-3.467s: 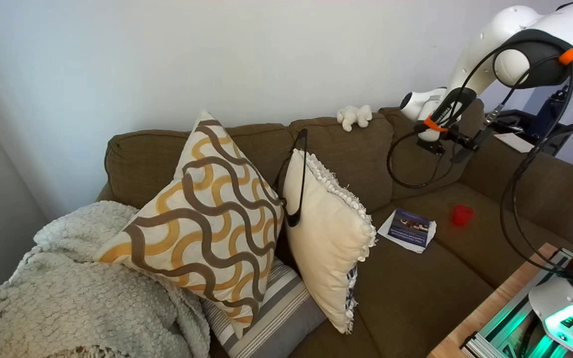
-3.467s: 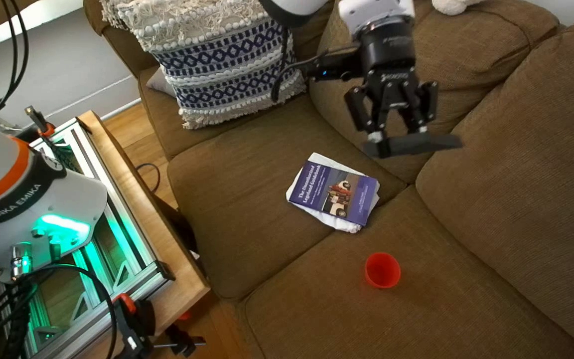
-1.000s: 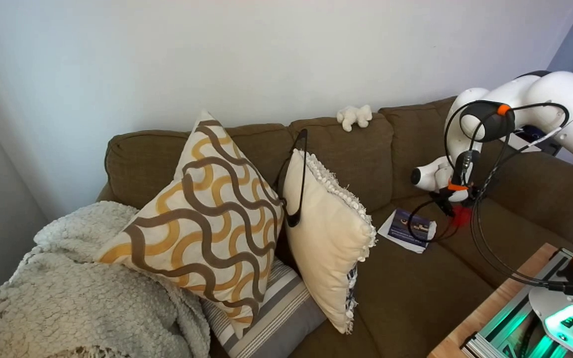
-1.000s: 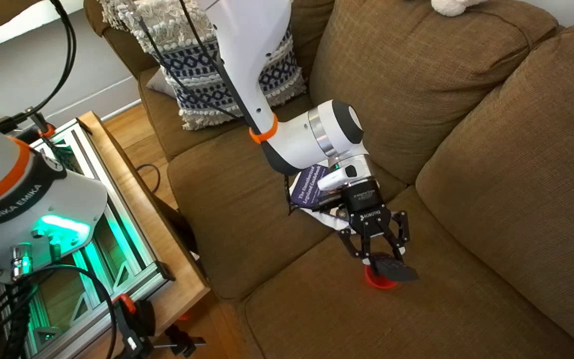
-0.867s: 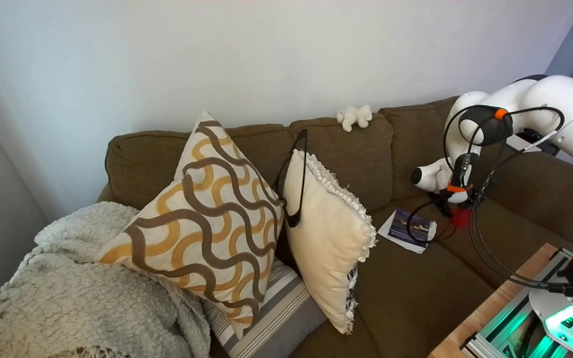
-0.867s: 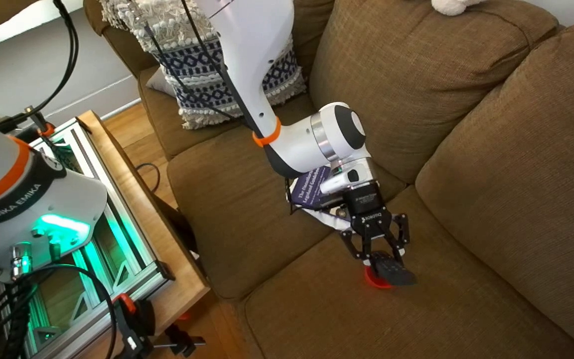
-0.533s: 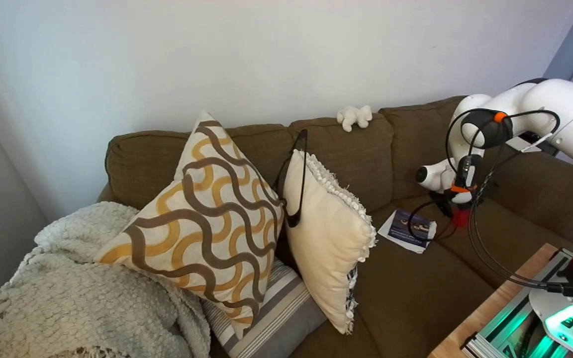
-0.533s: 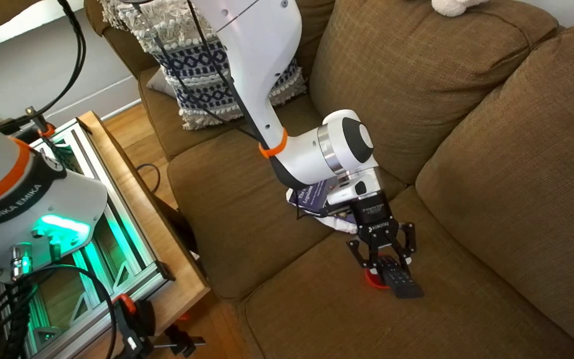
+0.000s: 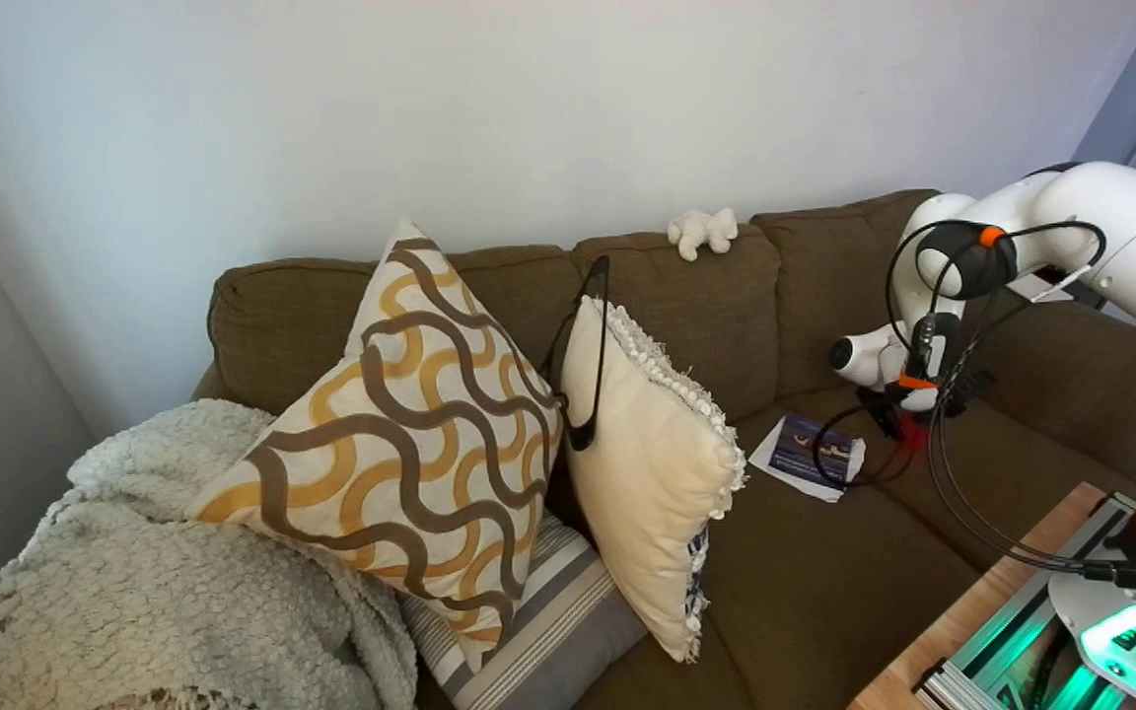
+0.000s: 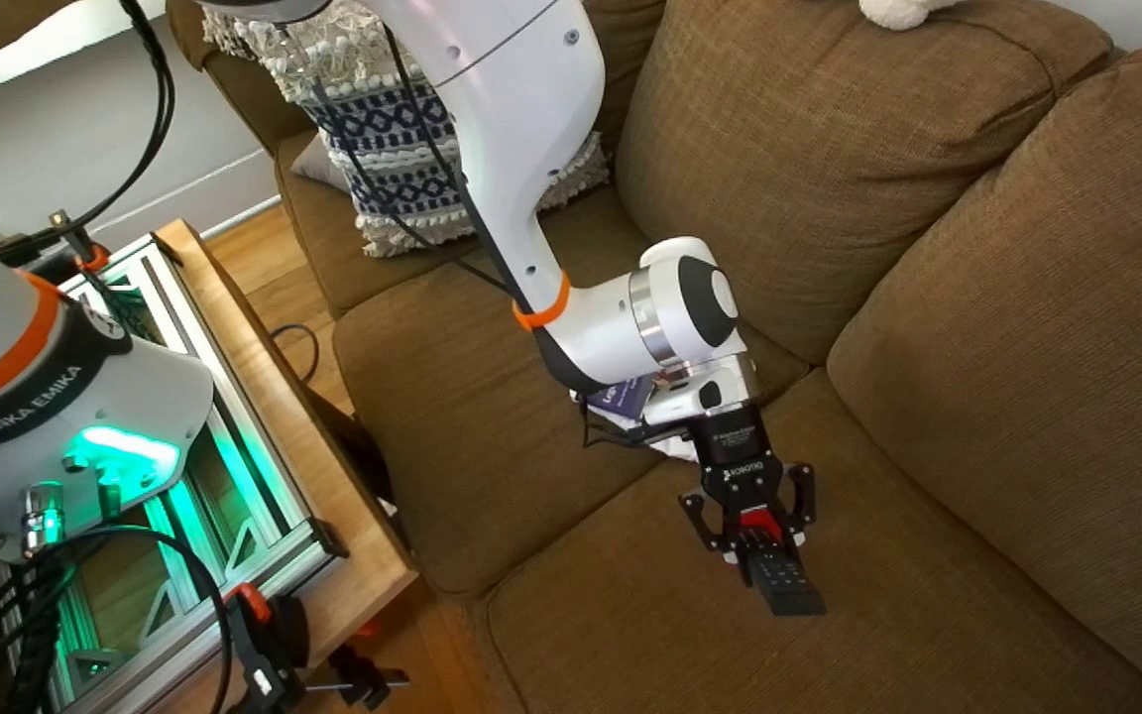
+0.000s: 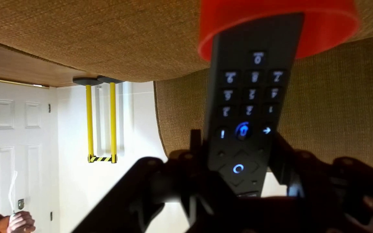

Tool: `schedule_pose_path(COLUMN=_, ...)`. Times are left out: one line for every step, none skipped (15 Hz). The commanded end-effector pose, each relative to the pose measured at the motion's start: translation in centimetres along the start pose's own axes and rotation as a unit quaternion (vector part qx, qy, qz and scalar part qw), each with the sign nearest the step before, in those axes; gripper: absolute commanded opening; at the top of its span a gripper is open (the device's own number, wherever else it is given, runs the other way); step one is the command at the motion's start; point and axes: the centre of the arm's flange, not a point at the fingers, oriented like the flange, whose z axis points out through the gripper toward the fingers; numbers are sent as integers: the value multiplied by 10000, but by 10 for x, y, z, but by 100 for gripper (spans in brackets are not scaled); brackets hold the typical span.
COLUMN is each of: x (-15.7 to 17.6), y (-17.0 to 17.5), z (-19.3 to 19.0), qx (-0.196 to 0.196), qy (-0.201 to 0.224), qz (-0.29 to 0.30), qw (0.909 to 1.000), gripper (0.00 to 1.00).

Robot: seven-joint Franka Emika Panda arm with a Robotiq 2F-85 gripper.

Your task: Put the black remote in the red cup

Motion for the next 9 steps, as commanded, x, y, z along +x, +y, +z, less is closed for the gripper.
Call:
schedule_pose_path(x=-15, y=-5, z=15, qx=84, qy=34, qz=264, qw=9996, gripper=26)
schedule_pose_path(x=-17, y=-8, z=16, qx=102, qy=59, qz=275, qw=9996, gripper=26)
schedule_pose_path(x=-19, y=-12, z=17, qx=129, qy=91, qz=281, qw=9995, gripper=26)
schedule_pose_path(x=-20, y=-14, z=18, qx=166, qy=147, qz=266, qw=9994, gripper=26)
schedule_pose_path(x=-23, y=-16, z=18, qx=194, qy=159, qz=231, qw=9994, gripper=26)
schedule_pose_path(x=-26, y=-16, z=18, qx=218, qy=174, qz=152, qw=9995, gripper=26)
schedule_pose_path(x=-31, y=-15, z=18, qx=247, qy=160, qz=84, qw=9995, gripper=26)
schedule_pose_path(x=-35, y=-13, z=16, qx=283, qy=142, qz=22, qw=9995, gripper=26)
schedule_pose_path(x=-40, y=-11, z=15, qx=308, qy=126, qz=-19, qw=9994, gripper=26)
